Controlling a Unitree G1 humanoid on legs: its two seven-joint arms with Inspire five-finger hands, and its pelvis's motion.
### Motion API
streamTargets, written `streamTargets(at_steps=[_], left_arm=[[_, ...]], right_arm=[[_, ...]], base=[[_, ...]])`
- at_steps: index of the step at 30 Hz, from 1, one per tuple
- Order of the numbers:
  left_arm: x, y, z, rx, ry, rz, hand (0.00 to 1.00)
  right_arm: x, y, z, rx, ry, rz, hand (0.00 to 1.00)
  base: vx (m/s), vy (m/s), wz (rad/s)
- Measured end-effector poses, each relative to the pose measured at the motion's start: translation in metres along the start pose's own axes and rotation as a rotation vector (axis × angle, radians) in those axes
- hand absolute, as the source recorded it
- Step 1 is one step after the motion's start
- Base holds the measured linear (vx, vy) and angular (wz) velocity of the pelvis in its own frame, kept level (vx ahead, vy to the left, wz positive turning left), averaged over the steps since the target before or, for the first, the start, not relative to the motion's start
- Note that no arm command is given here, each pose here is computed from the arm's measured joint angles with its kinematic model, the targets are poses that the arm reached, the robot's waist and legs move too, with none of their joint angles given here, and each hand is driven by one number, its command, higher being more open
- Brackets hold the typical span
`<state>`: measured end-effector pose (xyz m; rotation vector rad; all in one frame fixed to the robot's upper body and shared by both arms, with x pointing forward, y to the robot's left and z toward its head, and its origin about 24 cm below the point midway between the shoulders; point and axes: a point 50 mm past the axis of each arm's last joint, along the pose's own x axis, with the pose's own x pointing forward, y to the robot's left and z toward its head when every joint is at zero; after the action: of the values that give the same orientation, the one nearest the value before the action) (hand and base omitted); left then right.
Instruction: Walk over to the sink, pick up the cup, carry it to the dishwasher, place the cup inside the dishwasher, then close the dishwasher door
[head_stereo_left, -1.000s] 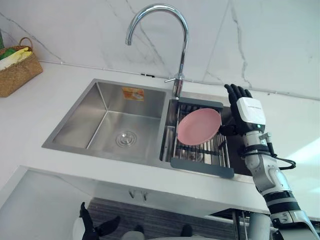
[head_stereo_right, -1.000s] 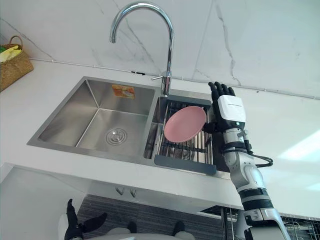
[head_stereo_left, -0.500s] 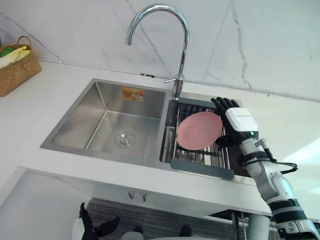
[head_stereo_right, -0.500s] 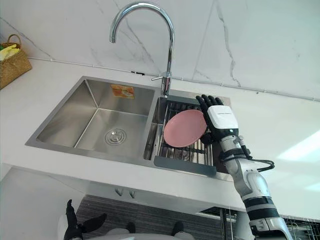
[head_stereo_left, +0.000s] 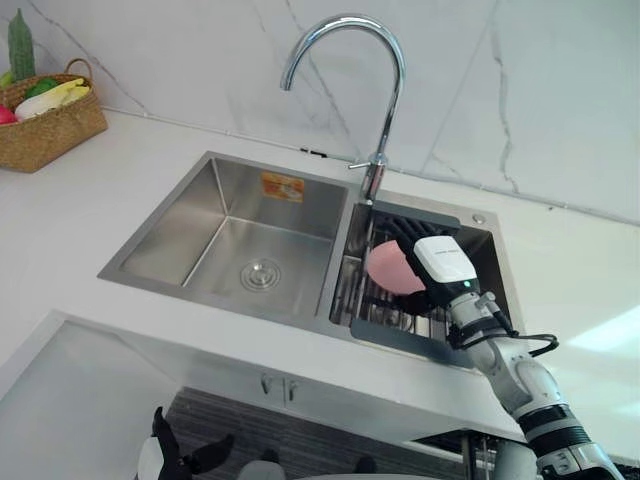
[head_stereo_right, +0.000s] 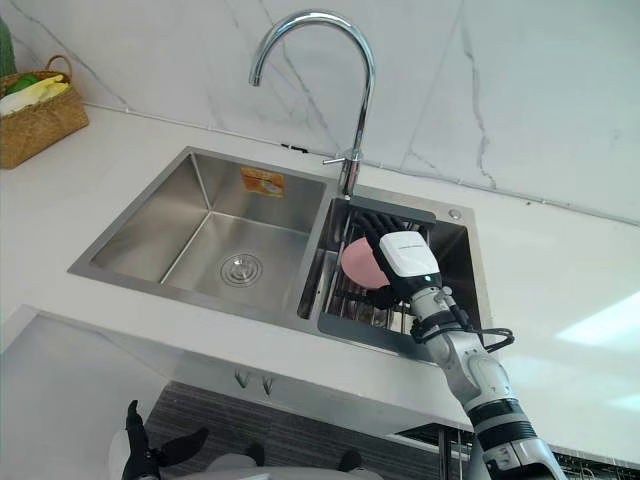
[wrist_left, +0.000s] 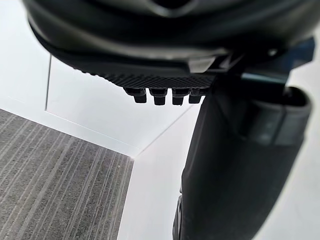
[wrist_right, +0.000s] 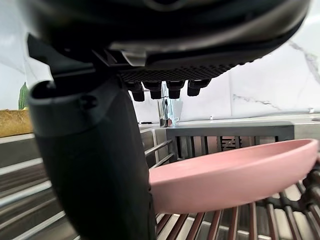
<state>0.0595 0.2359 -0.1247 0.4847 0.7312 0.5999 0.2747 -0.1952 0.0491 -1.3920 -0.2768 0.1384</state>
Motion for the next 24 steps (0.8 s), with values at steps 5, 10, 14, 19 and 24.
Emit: streamTargets(at_steps=[5,10,14,19,24], left_arm=[[0.0,0.0,0.0,0.0,0.0,0.001,1.0],[0.001,0.0,0.001,-0.002,-0.004,0.001,1.0],[0.0,-0.001,0.0,0.001,0.003,0.0,1.0],[0.0,-0.001,0.0,0.001,0.003,0.0,1.0],[0.001,-0.002,0.002,-0.001,-0.002,0.002,1.0]], right_arm=[[-0.001,0.008,-0.001,-0.103,0.024,0.005,1.0],[0.001,0.013,-0.002,-0.194,0.047,-0.01,1.0],[0.003,0.014,-0.007,-0.237,0.108,-0.025,1.0],[0.003,0.015,-0.008,-0.236,0.137,-0.056,1.0],[0.003,0.016,-0.007,-0.233,0.151,-0.077,1.0]], base=[[0.0,0.001,0.01],[-0.03,0.004,0.02],[-0.02,0.002,0.02],[0.0,0.0,0.0],[0.0,0.0,0.0]])
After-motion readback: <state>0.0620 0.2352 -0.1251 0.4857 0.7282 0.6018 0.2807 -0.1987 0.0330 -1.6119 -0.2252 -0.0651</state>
